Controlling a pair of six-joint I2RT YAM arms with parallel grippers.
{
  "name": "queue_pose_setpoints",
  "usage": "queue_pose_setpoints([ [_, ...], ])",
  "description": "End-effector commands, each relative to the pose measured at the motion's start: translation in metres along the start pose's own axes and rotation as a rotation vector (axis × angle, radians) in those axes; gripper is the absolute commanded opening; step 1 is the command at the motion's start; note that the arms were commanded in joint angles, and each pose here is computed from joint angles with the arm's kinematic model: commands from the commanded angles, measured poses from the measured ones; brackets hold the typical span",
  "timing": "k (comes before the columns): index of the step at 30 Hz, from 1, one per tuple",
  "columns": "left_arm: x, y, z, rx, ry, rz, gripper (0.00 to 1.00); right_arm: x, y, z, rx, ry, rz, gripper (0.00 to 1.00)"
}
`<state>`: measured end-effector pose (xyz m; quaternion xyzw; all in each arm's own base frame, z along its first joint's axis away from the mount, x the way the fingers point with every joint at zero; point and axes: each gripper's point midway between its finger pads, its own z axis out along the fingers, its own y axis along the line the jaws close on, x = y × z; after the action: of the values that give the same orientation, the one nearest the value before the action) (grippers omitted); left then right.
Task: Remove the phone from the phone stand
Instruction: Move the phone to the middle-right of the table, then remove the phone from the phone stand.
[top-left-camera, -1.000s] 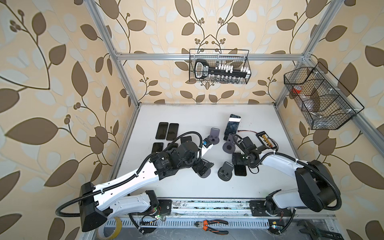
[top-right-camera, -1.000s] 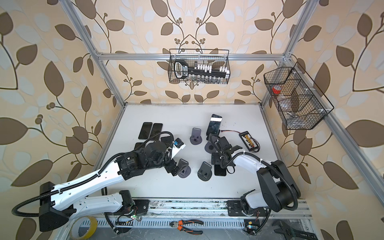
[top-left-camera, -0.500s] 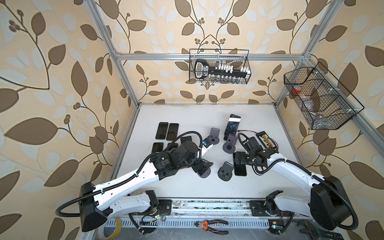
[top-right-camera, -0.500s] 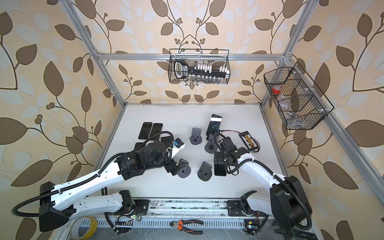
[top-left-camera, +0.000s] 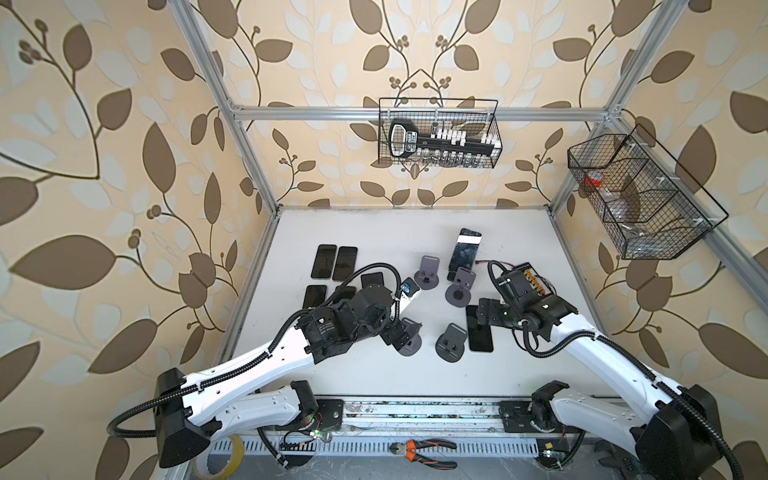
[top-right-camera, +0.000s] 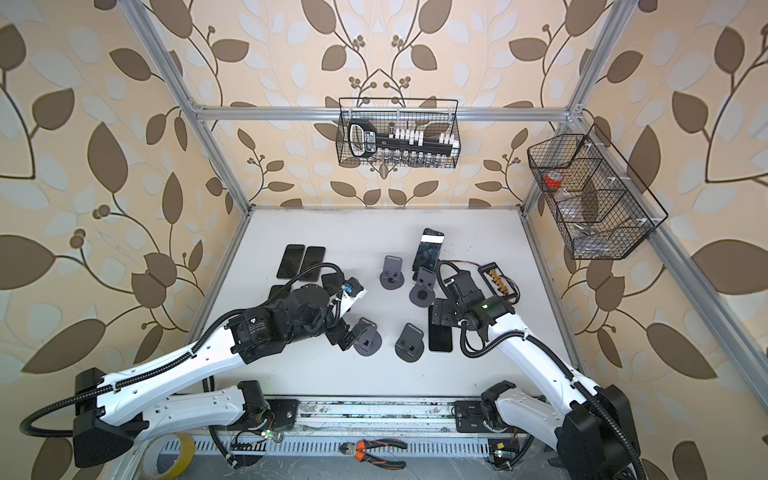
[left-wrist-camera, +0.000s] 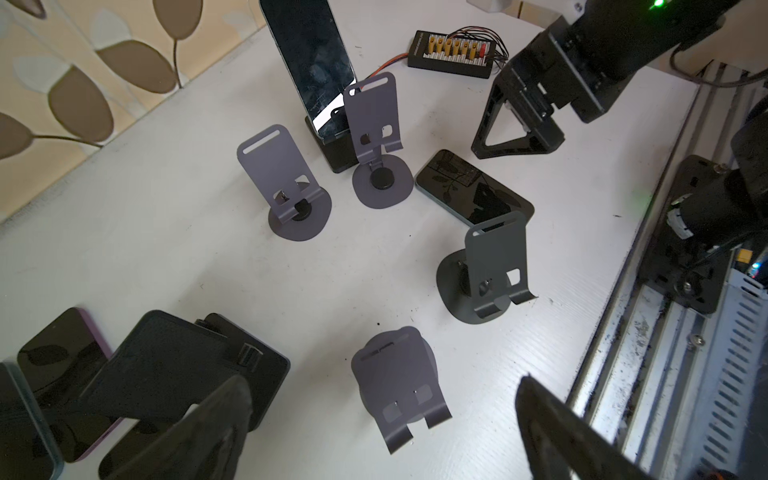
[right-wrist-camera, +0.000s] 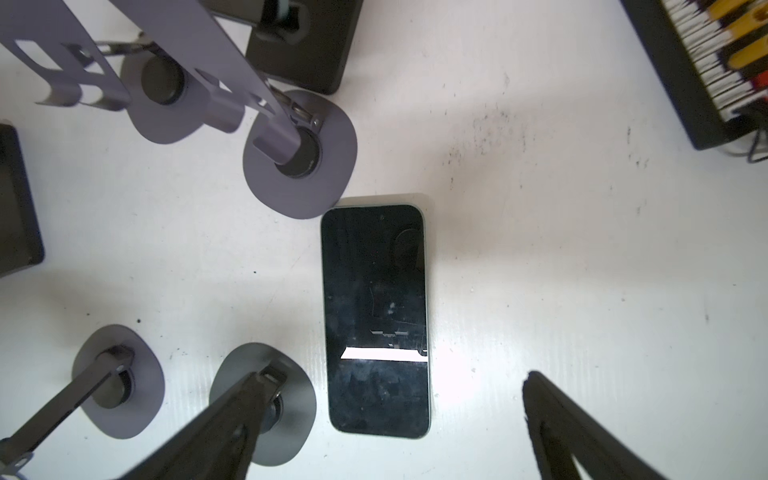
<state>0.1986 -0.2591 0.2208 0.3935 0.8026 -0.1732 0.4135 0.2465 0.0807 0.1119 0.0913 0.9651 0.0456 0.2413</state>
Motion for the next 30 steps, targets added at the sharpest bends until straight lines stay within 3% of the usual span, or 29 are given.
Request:
queue_pose_setpoints([
  [1, -0.006, 0.005, -0.003, -0.038, -0.04, 0.034, 0.99, -0.01, -0.002, -0.016, 0.021, -0.025, 0.009, 0.97],
  [17, -0.027, 0.02, -0.001, -0.136, -0.121, 0.14, 0.99, -0.082, 0.014, -0.074, 0.033, -0.193, -0.03, 0.95],
  [30, -0.033, 0.027, 0.012, -0.173, -0.131, 0.194, 0.99, -0.132, 0.04, -0.075, 0.029, -0.276, -0.052, 0.95],
])
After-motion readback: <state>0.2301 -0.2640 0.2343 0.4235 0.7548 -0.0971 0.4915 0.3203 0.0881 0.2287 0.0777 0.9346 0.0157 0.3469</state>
